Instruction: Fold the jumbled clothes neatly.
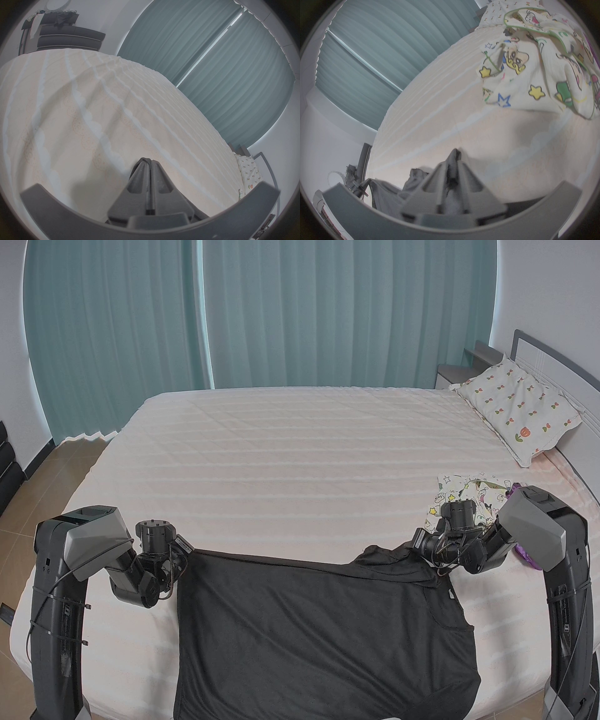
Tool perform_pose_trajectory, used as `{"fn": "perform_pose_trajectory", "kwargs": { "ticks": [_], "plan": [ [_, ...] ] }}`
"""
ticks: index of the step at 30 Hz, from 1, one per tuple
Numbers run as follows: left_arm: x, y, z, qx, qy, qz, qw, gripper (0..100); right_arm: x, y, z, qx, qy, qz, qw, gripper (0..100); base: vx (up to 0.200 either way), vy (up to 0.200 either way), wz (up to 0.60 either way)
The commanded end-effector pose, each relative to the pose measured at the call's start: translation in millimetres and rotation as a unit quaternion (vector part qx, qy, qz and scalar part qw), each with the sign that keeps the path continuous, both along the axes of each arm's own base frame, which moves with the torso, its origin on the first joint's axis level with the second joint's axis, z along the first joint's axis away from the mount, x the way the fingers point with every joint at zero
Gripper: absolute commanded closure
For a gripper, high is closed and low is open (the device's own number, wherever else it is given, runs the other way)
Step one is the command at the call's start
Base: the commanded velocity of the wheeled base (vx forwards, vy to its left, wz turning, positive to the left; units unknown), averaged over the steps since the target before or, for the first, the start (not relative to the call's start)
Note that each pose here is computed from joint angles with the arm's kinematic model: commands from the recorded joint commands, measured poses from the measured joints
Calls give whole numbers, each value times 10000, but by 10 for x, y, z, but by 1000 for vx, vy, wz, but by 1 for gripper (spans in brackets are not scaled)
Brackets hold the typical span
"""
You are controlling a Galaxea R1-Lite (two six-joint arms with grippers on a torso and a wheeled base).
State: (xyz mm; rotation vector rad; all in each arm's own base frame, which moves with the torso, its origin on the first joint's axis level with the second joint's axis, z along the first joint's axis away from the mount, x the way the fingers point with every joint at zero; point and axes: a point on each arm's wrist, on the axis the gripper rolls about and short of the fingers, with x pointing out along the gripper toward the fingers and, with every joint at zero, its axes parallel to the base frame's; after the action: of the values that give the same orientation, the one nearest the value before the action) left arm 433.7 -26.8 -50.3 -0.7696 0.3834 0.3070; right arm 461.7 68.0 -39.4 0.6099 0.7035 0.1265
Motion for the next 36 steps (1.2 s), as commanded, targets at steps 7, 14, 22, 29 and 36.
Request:
{"fn": "perform_pose_trajectory", "kwargs": {
  "ticks": [7,14,22,29,36],
  "plan": [
    [1,-1,-2,2,-7,7,10000,100,124,-82,136,70,-435,-173,9989,100,0,0,0],
    [49,23,88,-10,-314,59,9995,100,328,-149,398,306,-1151,-675,9906,100,0,0,0],
    [124,-9,294,333,-461,-120,9983,100,525,-192,703,349,-1712,-882,9807,100,0,0,0],
    [371,-20,292,552,-292,-221,9978,100,646,-122,862,357,-2040,-946,9737,100,0,0,0],
    [515,-82,83,578,-170,-274,9978,100,783,-92,807,277,-2033,-1096,9726,100,0,0,0]
  ]
}}
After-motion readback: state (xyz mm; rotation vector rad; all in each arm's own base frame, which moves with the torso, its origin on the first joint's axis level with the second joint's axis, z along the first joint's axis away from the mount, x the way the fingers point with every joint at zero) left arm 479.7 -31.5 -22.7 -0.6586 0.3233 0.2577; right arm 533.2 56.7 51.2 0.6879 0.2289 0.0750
